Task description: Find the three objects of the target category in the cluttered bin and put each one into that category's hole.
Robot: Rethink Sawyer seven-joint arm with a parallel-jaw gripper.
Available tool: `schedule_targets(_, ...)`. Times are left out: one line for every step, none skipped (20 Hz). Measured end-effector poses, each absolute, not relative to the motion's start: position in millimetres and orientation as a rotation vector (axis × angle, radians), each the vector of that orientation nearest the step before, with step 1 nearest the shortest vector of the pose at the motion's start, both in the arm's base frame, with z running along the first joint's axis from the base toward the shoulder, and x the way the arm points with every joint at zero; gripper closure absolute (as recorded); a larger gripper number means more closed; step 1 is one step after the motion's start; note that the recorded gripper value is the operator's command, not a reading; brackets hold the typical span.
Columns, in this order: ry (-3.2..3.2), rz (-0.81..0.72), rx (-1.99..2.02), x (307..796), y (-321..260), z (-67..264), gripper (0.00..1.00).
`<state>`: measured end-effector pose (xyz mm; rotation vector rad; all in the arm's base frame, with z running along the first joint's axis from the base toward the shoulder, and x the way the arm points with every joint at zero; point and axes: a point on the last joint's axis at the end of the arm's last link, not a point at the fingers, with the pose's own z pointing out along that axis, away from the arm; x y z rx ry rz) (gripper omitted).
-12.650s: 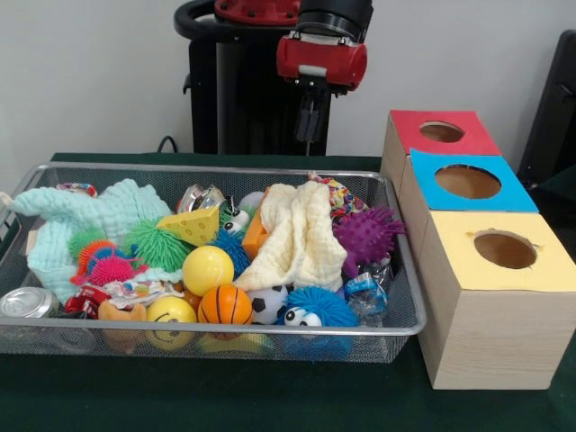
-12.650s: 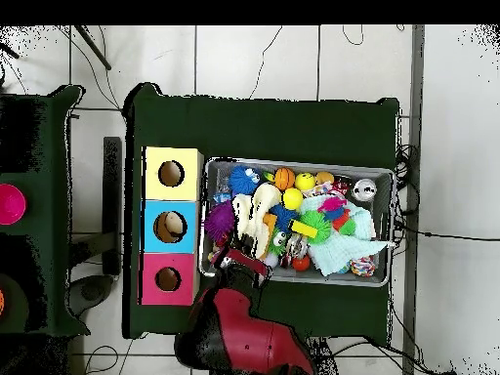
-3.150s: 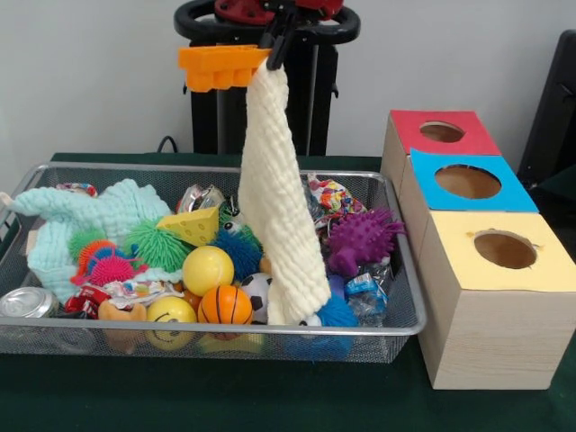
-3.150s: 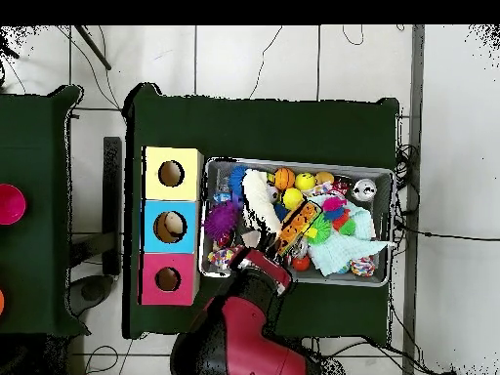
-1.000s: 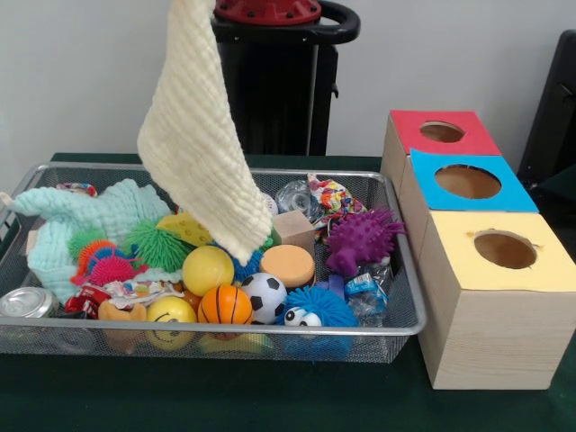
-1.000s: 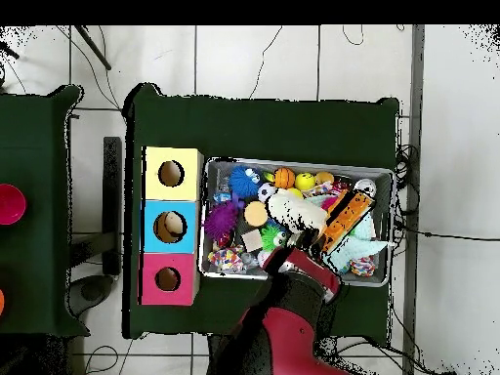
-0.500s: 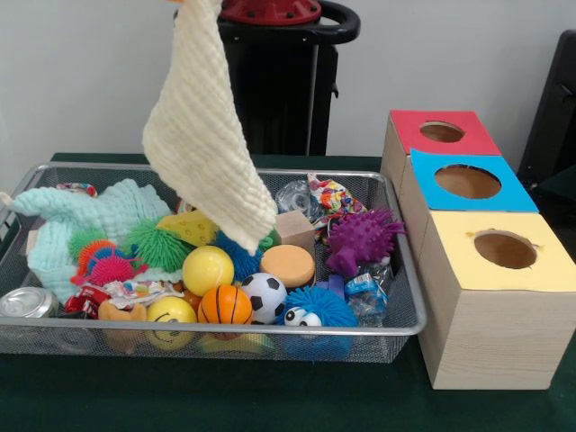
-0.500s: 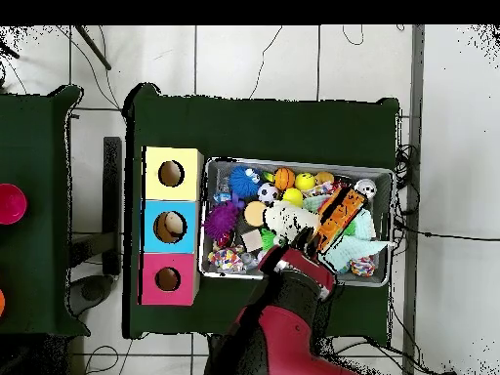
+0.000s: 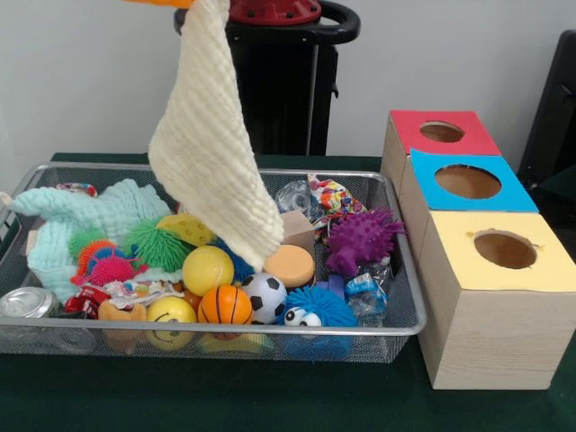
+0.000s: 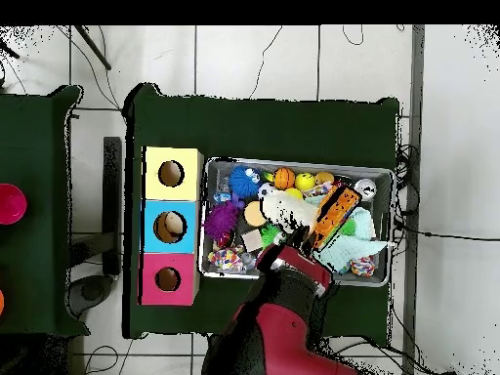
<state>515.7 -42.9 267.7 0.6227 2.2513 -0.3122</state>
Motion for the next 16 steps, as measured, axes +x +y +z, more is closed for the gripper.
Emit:
schedule_targets(2.256,-0.312,0.621,516,-42,265,1.0)
schedule_targets(2.262,-0.311,0.622,517,-42,263,1.0)
schedule_targets(2.264,-0.31,0.624,517,-43,261,1.0)
schedule_targets(2.266,-0.31,0.625,517,-43,260,1.0)
schedule_targets(2.273,-0.309,0.638,519,-48,255,1.0)
schedule_targets(2.275,-0.308,0.644,520,-50,253,1.0)
schedule_targets(2.277,-0.308,0.649,521,-52,252,1.0)
schedule_targets(2.282,-0.307,0.657,522,-56,249,1.0)
schedule_targets(2.286,-0.306,0.66,522,-59,246,1.0)
schedule_targets(2.291,-0.306,0.663,523,-62,243,1.0)
schedule_targets(2.297,-0.306,0.665,523,-64,240,1.0)
schedule_targets(2.301,-0.307,0.666,523,-66,238,1.0)
schedule_targets(2.313,-0.307,0.666,523,-69,232,1.0)
schedule_targets(2.317,-0.307,0.665,523,-70,230,1.0)
schedule_targets(2.322,-0.306,0.663,523,-71,228,1.0)
schedule_targets(2.327,-0.305,0.662,523,-72,226,1.0)
